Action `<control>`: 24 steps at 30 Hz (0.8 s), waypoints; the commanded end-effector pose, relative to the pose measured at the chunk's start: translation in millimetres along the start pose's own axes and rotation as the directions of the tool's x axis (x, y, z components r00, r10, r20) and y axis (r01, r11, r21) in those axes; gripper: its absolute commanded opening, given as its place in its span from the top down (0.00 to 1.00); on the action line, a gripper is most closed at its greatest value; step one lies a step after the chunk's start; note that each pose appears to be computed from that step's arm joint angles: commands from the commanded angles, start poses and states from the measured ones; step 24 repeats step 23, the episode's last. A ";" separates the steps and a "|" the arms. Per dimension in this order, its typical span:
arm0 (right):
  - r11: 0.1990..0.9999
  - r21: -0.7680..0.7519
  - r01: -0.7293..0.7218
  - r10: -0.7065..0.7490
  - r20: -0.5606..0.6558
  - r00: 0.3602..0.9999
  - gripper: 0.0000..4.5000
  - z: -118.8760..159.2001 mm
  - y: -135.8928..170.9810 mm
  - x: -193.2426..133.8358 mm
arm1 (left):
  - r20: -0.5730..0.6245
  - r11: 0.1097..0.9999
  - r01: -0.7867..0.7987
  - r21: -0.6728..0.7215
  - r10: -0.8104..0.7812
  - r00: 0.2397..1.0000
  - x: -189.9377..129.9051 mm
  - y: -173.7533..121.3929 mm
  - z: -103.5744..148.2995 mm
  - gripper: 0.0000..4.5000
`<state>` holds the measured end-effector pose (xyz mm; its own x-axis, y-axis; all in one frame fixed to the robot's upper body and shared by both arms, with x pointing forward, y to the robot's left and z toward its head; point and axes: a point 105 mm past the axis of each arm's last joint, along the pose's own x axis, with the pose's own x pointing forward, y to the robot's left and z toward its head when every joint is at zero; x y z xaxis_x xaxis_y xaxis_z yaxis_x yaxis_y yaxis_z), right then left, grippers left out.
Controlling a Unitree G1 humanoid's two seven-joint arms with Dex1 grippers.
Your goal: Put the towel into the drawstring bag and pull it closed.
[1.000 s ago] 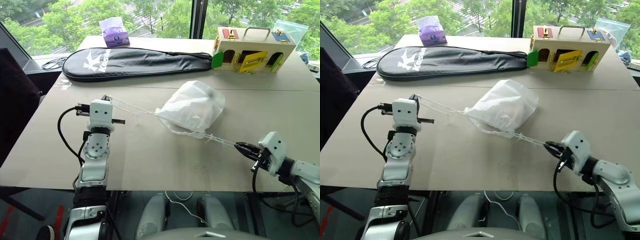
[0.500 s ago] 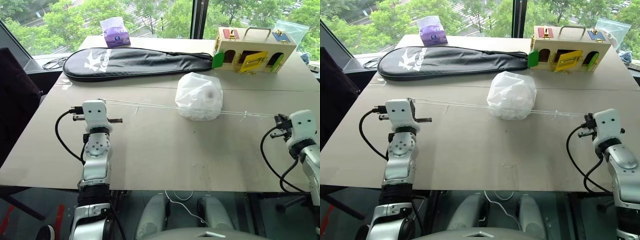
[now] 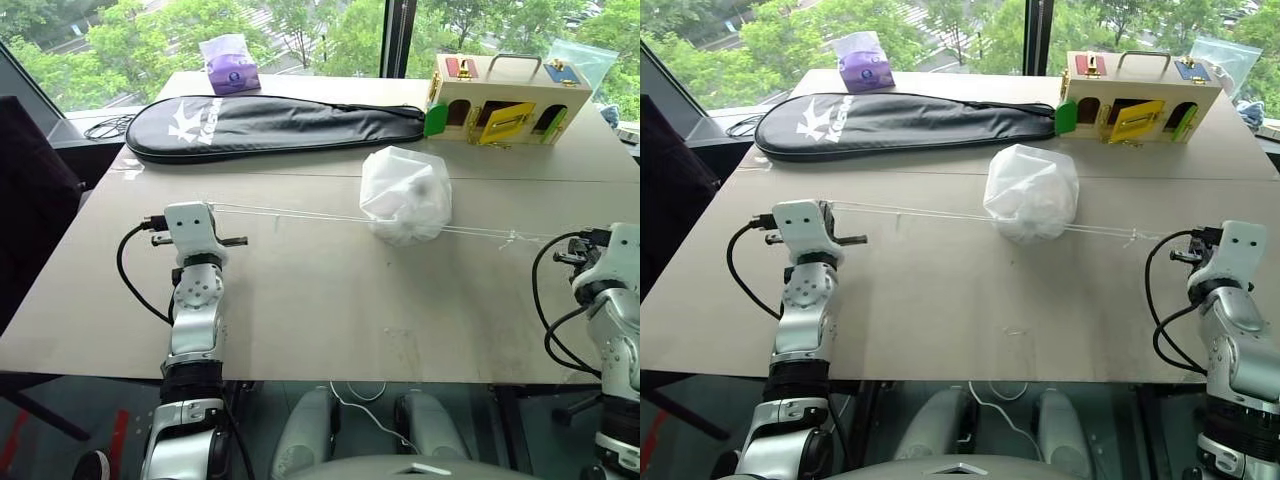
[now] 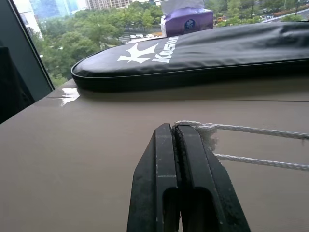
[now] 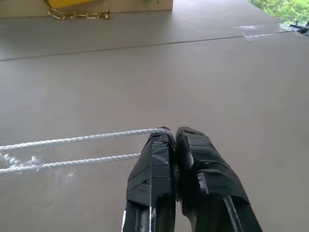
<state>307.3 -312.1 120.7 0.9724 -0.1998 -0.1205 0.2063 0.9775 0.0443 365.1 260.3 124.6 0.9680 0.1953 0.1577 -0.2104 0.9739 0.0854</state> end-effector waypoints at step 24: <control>0.583 -0.214 -0.784 0.752 -0.223 0.620 0.04 -15.9 29.8 -86.2 | -0.366 0.450 0.892 -0.049 -0.839 0.403 -98.4 0.0 -1.3 0.02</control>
